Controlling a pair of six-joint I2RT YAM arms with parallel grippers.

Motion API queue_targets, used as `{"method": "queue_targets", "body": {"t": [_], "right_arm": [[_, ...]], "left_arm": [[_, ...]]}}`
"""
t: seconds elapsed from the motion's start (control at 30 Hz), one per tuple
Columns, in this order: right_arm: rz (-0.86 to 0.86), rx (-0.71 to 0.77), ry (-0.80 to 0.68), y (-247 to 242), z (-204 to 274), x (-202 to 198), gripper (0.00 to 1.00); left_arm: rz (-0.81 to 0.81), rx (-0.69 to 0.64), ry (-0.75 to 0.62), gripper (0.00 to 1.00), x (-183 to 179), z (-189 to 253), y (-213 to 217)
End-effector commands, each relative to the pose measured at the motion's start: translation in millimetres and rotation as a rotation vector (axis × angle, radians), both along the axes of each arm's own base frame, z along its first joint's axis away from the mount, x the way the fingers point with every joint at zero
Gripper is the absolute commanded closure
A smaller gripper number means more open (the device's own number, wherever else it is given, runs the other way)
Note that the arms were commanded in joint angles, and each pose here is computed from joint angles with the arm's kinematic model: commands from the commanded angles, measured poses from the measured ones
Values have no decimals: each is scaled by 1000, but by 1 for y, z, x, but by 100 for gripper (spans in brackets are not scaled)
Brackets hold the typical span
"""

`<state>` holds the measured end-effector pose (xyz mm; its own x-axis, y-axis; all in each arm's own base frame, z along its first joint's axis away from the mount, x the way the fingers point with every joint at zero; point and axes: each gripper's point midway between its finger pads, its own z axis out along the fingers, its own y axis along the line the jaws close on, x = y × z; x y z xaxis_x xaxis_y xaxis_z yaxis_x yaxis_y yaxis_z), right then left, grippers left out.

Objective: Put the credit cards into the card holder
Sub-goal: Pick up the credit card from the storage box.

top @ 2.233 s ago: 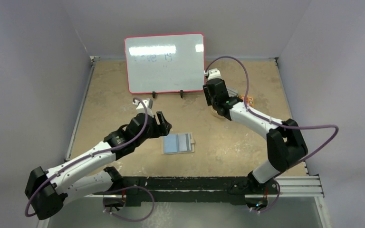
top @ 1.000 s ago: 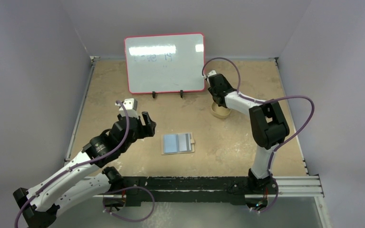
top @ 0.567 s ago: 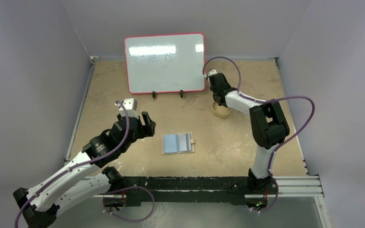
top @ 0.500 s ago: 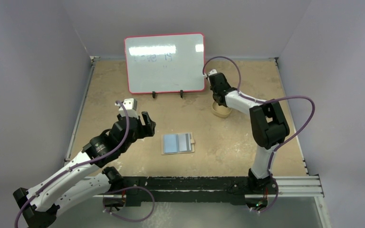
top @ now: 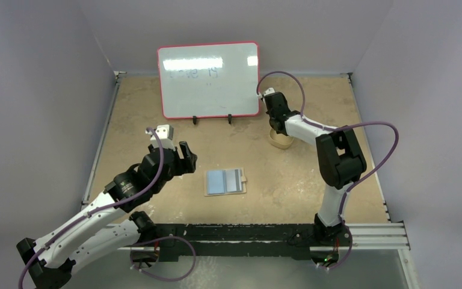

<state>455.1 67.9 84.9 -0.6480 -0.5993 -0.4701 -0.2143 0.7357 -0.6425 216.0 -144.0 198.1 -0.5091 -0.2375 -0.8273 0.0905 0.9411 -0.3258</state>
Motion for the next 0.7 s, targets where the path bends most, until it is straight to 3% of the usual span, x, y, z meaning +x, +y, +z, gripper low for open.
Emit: {"method": "queue_targets", "body": {"t": [0.0,0.37,0.67], "right_arm": [[-26,26,-92,-3,34,12,81],[-27,77,-62,3,35,8,100],[-3,187,-17,17,31,-4,100]], "left_arm": [[10,-28,-43,29,4,16,-1],[10,-26,-41,29,4,15,-1],[8,-24,-38,29,5,14,-2]]}}
